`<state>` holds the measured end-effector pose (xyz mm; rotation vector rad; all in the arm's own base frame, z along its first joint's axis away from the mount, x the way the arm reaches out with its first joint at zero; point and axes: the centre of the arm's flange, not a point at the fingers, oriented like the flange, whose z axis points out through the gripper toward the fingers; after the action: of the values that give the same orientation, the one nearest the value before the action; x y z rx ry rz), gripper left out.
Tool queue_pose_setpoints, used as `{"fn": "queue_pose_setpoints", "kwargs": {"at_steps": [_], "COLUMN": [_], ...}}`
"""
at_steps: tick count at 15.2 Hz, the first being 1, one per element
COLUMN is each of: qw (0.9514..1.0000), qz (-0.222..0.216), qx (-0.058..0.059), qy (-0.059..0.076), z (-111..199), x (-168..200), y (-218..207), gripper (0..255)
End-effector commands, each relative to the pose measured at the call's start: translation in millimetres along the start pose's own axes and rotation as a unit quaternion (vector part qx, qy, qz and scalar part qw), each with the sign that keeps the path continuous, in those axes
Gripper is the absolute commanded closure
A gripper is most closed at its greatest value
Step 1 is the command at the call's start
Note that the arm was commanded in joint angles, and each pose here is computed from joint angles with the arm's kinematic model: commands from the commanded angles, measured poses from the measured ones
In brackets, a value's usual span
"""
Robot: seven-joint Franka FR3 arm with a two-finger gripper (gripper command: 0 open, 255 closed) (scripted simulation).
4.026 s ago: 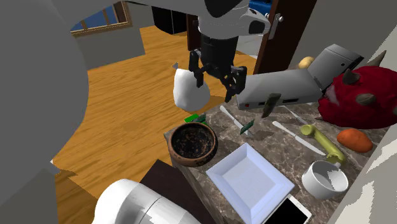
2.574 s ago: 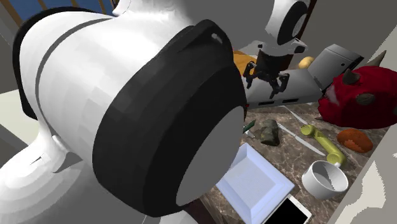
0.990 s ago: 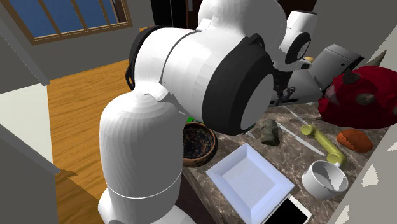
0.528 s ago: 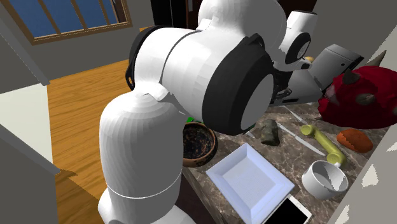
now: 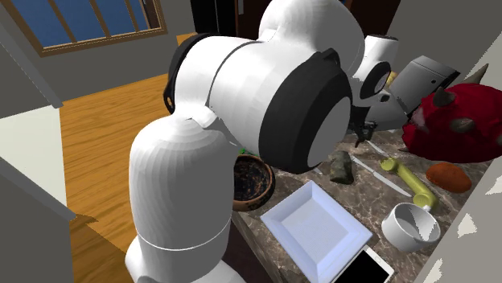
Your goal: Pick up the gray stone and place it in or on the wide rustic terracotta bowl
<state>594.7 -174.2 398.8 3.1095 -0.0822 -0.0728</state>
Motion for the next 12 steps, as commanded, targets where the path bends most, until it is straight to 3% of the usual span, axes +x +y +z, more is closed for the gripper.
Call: {"fn": "queue_pose_setpoints", "kwargs": {"at_steps": [1, 2, 12], "qw": [0.9983, 0.9965, 0.9965], "qz": [-0.057, -0.081, -0.081], "qx": [-0.006, -0.009, -0.009], "qy": [-0.009, -0.013, -0.013], "z": [24, 34, 74], "x": [-4, -6, -7], "y": [10, 14, 15], "gripper": [0, 0, 0]}}
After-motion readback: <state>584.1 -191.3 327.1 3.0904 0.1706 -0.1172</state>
